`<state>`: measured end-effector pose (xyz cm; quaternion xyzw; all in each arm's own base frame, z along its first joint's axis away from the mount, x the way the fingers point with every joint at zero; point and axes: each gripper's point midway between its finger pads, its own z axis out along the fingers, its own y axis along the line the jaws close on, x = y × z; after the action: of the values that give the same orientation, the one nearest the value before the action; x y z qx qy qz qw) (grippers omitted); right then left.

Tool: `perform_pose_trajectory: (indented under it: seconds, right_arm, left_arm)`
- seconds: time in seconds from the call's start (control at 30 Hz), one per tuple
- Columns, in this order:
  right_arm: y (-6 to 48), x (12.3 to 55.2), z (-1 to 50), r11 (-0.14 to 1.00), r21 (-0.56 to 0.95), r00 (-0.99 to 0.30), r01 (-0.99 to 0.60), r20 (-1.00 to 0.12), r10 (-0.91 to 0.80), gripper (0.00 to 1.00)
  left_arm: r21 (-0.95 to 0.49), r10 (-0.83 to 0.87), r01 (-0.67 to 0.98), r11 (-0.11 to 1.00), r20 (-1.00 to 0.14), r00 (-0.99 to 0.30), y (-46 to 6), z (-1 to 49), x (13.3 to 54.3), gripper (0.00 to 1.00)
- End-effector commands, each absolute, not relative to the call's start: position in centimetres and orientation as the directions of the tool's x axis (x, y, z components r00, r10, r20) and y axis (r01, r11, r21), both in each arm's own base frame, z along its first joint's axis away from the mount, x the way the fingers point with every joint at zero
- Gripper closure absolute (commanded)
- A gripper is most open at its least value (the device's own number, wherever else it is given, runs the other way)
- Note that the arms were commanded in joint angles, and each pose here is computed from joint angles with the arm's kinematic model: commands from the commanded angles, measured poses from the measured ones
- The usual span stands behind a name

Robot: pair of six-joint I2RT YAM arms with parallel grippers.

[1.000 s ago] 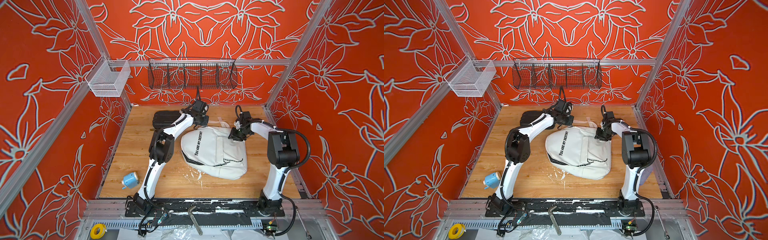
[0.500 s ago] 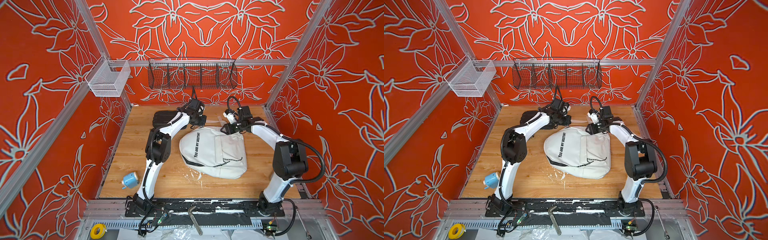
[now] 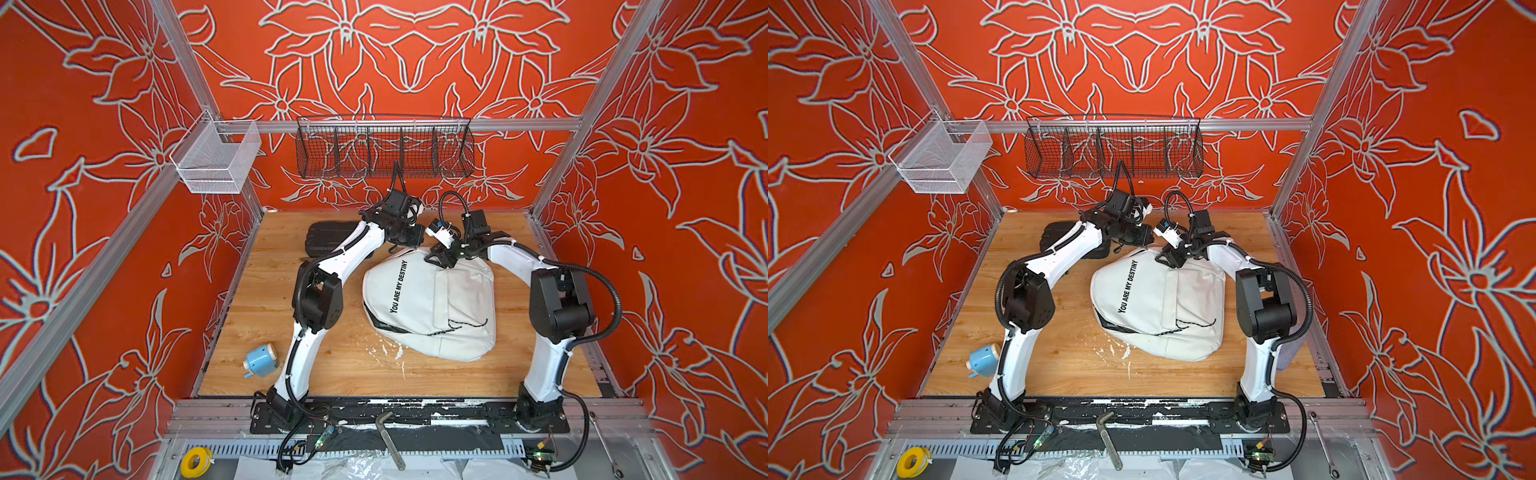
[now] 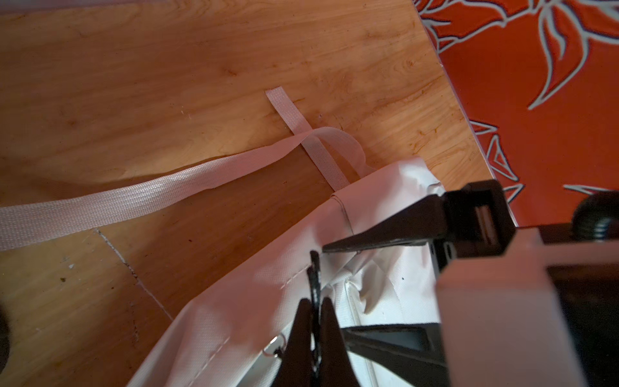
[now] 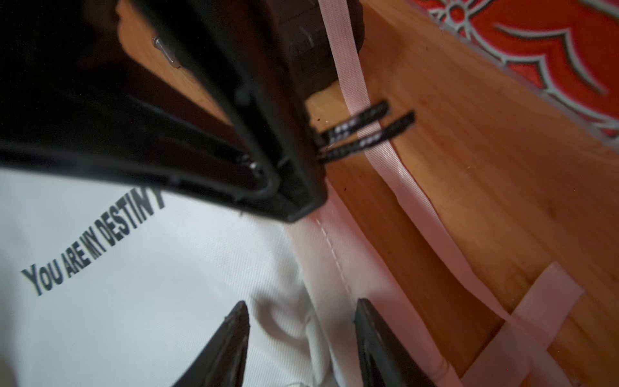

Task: Pack books, pencil case, and school supplies into a backpack
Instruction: Zip the student bag at the center of the table.

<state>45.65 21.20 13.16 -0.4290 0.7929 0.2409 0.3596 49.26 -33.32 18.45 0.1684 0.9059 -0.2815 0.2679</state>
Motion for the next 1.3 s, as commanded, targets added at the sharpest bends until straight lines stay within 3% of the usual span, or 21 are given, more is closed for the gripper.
perform_pose_trajectory:
  seconds: [0.0, 0.1, 0.27, 0.3, 0.5, 0.9, 1.13, 1.27]
  right_arm:
    - [21.7, 46.8, 12.9, 0.497, -0.042, -0.276, -0.867, -0.789, -0.549, 0.50]
    - [21.3, 47.2, 12.1, 0.520, -0.061, -0.300, -0.852, -0.758, -0.580, 0.62]
    - [20.0, 48.0, 11.4, 0.591, -0.063, -0.383, -0.804, -0.705, -0.597, 0.99]
    - [19.5, 48.1, 11.3, 0.611, -0.070, -0.401, -0.789, -0.695, -0.597, 1.00]
    - [17.1, 48.6, 12.6, 0.748, -0.056, -0.534, -0.662, -0.664, -0.523, 1.00]
    - [13.4, 47.1, 12.1, 0.855, 0.030, -0.726, -0.517, -0.544, -0.420, 1.00]
    - [12.3, 47.2, 13.0, 0.875, 0.041, -0.738, -0.483, -0.556, -0.382, 1.00]
    - [10.6, 47.3, 12.2, 0.912, -0.004, -0.800, -0.411, -0.478, -0.363, 1.00]
  left_arm:
    - [-0.445, 0.139, 0.503, 0.741, -0.632, -0.763, -34.1, 23.0, 48.2, 1.00]
    - [-0.444, 0.149, 0.515, 0.734, -0.634, -0.759, -34.4, 23.0, 47.9, 1.00]
    - [-0.434, 0.150, 0.500, 0.750, -0.625, -0.766, -34.0, 22.5, 47.7, 1.00]
    - [-0.426, 0.149, 0.489, 0.762, -0.619, -0.771, -33.7, 22.2, 47.7, 1.00]
    - [-0.407, 0.083, 0.342, 0.847, -0.535, -0.841, -29.9, 18.1, 47.4, 1.00]
    - [-0.367, -0.054, 0.150, 0.918, -0.491, -0.870, -20.4, 13.7, 45.1, 1.00]
    - [-0.379, -0.087, 0.123, 0.917, -0.492, -0.866, -17.6, 14.3, 43.6, 1.00]
    - [-0.402, -0.087, 0.155, 0.903, -0.521, -0.849, -17.9, 16.7, 43.1, 1.00]
